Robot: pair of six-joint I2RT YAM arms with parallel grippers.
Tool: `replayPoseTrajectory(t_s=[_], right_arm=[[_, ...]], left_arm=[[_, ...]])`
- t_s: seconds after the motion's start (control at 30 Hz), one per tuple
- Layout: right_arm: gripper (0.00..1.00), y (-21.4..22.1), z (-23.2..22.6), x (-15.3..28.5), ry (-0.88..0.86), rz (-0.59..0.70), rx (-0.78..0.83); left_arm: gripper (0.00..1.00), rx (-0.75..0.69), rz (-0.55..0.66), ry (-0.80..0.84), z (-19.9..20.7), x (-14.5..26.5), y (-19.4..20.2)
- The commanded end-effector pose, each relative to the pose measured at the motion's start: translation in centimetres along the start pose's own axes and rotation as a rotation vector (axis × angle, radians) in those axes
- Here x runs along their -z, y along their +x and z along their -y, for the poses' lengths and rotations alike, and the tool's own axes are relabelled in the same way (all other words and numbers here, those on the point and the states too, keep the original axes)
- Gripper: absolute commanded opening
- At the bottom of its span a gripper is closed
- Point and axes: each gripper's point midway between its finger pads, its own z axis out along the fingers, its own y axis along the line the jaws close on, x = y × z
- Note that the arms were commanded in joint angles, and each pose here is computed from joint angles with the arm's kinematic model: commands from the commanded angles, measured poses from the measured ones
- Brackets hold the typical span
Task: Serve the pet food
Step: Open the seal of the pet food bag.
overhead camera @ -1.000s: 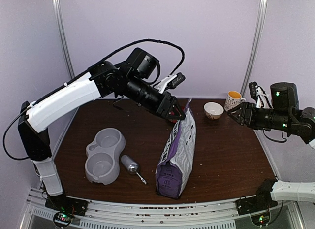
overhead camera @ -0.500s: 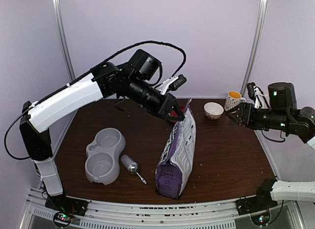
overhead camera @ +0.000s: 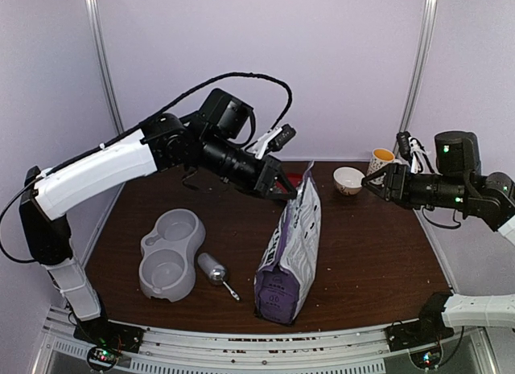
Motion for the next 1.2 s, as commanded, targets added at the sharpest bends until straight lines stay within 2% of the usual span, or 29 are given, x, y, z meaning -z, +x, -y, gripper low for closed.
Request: replayPoseTrajectory(t_s=[0.0, 0.37, 1.17], right_arm=[[0.62, -0.8, -2.3, 0.3, -0.109, 0.017, -0.024], [0.61, -1.3, -6.0, 0.8, -0.235, 0.015, -0.042], [0.61, 0.8, -11.8, -1.9, -0.305, -0.093, 0.037]], left_arm=[[0.00, 0.034, 0.067, 0.060, 1.3, 0.6, -0.6], [0.00, 0.120, 0.137, 0.159, 2.2, 0.7, -1.0], [0.00, 0.129, 0.161, 0.234, 2.7, 0.5, -1.1]])
